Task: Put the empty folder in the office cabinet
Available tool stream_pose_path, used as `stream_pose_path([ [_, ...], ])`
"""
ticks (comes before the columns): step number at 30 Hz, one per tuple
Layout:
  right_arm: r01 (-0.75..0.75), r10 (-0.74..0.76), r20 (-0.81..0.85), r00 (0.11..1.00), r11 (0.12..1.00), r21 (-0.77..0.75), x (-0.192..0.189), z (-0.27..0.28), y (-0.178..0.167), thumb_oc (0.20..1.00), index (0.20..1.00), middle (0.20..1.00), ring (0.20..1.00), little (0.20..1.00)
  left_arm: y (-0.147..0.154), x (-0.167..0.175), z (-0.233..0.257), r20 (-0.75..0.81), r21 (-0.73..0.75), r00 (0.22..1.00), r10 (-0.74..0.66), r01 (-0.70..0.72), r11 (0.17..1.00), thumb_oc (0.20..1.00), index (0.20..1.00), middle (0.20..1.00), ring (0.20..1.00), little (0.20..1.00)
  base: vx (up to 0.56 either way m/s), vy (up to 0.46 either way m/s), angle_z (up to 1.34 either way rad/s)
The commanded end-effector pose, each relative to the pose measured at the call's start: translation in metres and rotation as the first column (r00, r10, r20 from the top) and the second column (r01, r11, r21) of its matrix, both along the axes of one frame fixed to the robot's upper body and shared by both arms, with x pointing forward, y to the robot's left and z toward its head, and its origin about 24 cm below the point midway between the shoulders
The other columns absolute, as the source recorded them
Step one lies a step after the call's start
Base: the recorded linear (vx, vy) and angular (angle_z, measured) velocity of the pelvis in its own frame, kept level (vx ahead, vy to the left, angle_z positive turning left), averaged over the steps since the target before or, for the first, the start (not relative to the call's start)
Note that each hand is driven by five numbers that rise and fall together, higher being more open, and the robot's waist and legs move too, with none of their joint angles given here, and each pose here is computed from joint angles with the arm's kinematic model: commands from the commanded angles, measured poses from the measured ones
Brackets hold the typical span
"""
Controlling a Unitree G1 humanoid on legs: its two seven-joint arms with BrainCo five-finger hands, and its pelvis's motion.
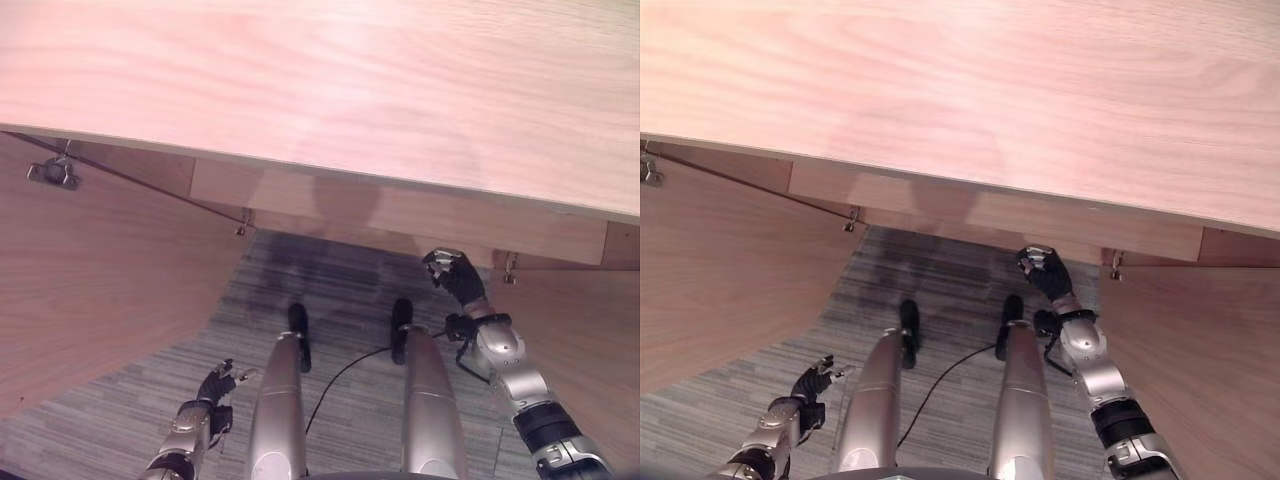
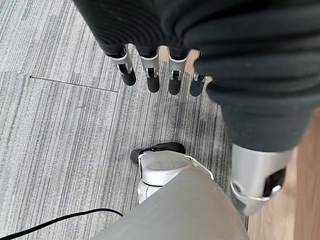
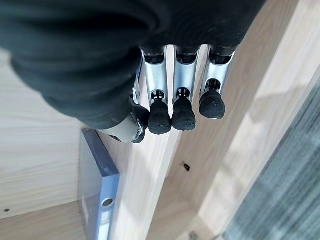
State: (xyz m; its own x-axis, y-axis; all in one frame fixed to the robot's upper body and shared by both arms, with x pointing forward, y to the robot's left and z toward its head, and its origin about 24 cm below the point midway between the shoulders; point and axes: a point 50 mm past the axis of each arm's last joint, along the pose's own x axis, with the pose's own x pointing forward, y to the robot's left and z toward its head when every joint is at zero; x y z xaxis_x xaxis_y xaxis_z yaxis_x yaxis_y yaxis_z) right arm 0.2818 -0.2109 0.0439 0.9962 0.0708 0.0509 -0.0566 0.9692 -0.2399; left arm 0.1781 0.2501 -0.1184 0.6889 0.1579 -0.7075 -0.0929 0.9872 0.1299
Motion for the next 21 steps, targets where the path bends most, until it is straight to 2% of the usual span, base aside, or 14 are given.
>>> stream_pose_path([
  [1, 0.022, -0.02, 0.091, 0.996, 1.0, -0.022, 0.002, 0.017, -0.006, 0.2, 0.2, 0.2, 0.2, 0.2, 0.009, -0.019, -0.007, -0.063, 0.042, 0.998, 0.008, -0.006, 0.999, 1.0, 1.0, 1.0, 1.0, 1.0, 0.0, 0.0, 0.0],
  [7, 0.141, -0.14, 0.188, 0.972, 0.99, 0.009, 0.008, 0.039, -0.028, 0.2, 0.2, 0.2, 0.2, 0.2, 0.011, -0.023, -0.009, -0.076, 0.041, 0.997, 0.006, -0.003, 0.999, 1.0, 1.0, 1.0, 1.0, 1.0, 0.0, 0.0, 0.0],
  [9, 0.242, -0.24, 0.247, 0.939, 0.97, 0.027, 0.011, 0.053, -0.049, 0.2, 0.2, 0.2, 0.2, 0.2, 0.01, -0.023, -0.008, -0.073, 0.035, 0.997, 0.003, 0.0, 0.999, 1.0, 1.0, 1.0, 1.0, 1.0, 0.0, 0.0, 0.0],
  [11, 0.279, -0.278, 0.269, 0.922, 0.96, 0.034, 0.012, 0.059, -0.056, 0.2, 0.2, 0.2, 0.2, 0.2, 0.011, -0.022, -0.007, -0.067, 0.035, 0.998, 0.001, 0.001, 0.999, 1.0, 1.0, 1.0, 1.0, 1.0, 0.0, 0.0, 0.0],
  [21, 0.39, -0.397, 0.356, 0.846, 0.916, 0.095, 0.009, 0.08, -0.08, 0.2, 0.2, 0.2, 0.2, 0.2, 0.012, -0.024, -0.008, -0.076, 0.028, 0.997, -0.006, 0.008, 1.0, 1.0, 1.0, 1.0, 1.0, 1.0, 0.0, 0.0, 0.0],
])
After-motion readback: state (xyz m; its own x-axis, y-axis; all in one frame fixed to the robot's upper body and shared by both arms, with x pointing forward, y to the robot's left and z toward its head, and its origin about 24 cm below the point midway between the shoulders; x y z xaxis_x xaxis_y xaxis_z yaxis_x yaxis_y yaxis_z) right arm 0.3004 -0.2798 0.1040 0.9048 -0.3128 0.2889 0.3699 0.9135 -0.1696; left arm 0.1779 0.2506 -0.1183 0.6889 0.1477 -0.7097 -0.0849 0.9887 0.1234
